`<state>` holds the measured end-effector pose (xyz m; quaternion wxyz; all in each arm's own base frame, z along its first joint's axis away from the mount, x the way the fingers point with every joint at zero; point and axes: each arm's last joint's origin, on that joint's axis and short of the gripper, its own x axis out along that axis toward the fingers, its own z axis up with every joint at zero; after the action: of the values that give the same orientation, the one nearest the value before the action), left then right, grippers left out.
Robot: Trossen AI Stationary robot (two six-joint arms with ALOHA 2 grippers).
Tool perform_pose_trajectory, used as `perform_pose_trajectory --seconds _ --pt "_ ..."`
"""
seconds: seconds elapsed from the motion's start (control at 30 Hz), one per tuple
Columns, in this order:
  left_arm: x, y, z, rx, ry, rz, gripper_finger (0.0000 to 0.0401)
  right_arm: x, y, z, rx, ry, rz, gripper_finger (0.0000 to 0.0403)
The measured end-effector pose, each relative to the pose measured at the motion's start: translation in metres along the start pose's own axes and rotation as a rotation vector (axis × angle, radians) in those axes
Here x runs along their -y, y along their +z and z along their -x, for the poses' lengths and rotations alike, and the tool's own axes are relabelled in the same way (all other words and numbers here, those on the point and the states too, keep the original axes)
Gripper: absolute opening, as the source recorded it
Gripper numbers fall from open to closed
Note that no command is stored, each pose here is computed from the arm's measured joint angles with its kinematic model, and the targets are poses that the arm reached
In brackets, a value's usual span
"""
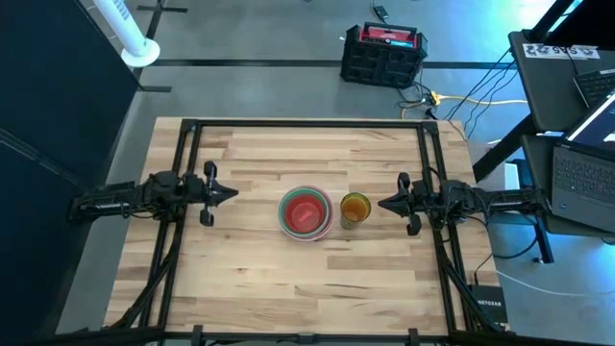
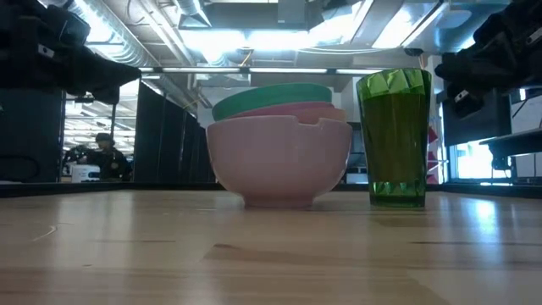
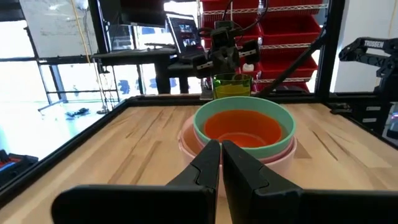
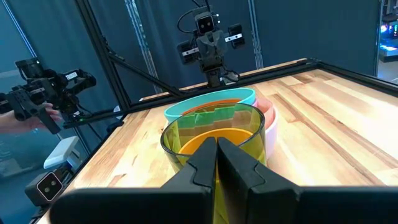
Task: Nest bowls inside each other
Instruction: Return to Home Position
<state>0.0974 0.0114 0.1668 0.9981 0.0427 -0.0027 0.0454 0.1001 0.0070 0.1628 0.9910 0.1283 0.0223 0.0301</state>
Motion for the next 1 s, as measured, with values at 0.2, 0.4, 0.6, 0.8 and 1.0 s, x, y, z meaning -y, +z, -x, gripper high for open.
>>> perform_pose_trajectory --seconds 0.2,0.4,0.6,0.8,1.0 --pt "0.0 -0.0001 0.0 -0.001 0.0 0.007 0.0 0.0 0.0 0.0 0.0 0.0 0.0 0.0001" --pt "0.0 -0.0001 0.0 -0.002 0.0 0.014 0.0 0.0 0.0 0.0 0.0 0.0 0.0 0.0001" --pt "0.0 -0.0002 0.0 -0.002 0.0 0.017 0.0 0.0 0.0 0.0 0.0 0.0 0.0 0.0001" --pt "0.0 -0.0003 0.0 -0.003 0.0 0.017 0.0 0.0 0.0 0.0 0.0 0.0 0.0 0.0001" --pt "0.0 -0.0003 0.0 -0.003 0.0 0.018 0.0 0.0 0.0 0.0 0.0 0.0 0.0 0.0001"
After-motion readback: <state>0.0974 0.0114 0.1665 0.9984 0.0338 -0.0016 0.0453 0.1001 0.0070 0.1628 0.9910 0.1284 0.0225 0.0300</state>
